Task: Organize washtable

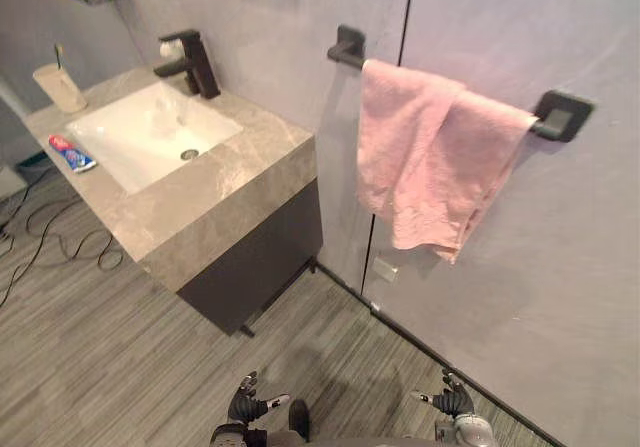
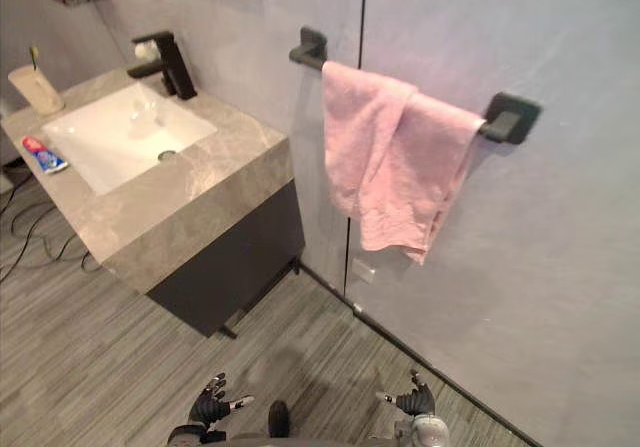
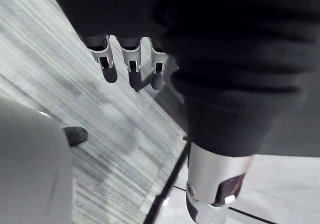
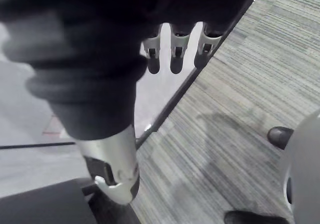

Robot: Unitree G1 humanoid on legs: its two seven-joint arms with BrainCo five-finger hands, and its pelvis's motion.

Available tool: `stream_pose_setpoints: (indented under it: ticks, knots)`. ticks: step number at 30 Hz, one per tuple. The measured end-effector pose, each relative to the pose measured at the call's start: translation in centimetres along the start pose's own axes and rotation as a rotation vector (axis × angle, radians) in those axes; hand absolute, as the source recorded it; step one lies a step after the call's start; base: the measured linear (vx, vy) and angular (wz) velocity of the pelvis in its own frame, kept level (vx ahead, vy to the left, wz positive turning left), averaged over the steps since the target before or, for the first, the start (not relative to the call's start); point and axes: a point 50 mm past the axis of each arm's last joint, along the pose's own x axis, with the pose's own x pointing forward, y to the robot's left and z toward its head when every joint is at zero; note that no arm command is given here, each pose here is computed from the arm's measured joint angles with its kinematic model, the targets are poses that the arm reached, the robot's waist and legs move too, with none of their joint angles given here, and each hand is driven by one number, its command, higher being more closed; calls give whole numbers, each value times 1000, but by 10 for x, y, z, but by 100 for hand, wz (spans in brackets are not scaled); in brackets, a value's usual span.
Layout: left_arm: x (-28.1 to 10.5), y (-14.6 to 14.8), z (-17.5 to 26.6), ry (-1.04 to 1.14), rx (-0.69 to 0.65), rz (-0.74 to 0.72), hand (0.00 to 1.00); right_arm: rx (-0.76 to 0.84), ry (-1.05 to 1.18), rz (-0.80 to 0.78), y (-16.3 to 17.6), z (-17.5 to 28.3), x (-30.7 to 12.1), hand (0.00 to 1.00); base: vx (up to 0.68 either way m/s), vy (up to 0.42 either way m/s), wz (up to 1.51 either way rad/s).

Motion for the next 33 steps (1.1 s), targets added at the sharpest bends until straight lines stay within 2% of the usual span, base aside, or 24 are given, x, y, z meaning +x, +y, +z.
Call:
stream_pose_setpoints:
  ticks: [2,4,7,9,13,18,26,29,33]
  knots:
    - [7,7,13,-33,-2,19,0,18,-98,-12,2,25,3,0,-189,-99,62]
    - [5,8,8,-17,-18,30,0,32,-141,-22,1,34,2,0,-86,-47,-9]
    - [6,2,9,-15,-26,17,0,13,-146,-34,-6,34,2,0,-77,120,2]
    - [13,-8,29,-74,-5,-21,0,10,-122,-62,-16,31,5,0,-149,229,20]
    - [13,-3,29,-78,11,-13,0,12,-87,-15,2,24,4,0,-127,140,-9]
    - [7,3,15,-42,13,3,0,0,-102,-11,1,30,6,0,-178,59,-19]
    - [1,-1,-7,40,6,-6,0,-71,-70,11,2,19,4,0,-233,-51,20]
    - [1,-2,-6,36,-1,-7,0,-78,-2,9,-1,-6,-6,0,-206,-135,99]
    - [0,12,-2,6,-24,48,0,-33,19,19,3,-22,-20,0,-118,-243,158]
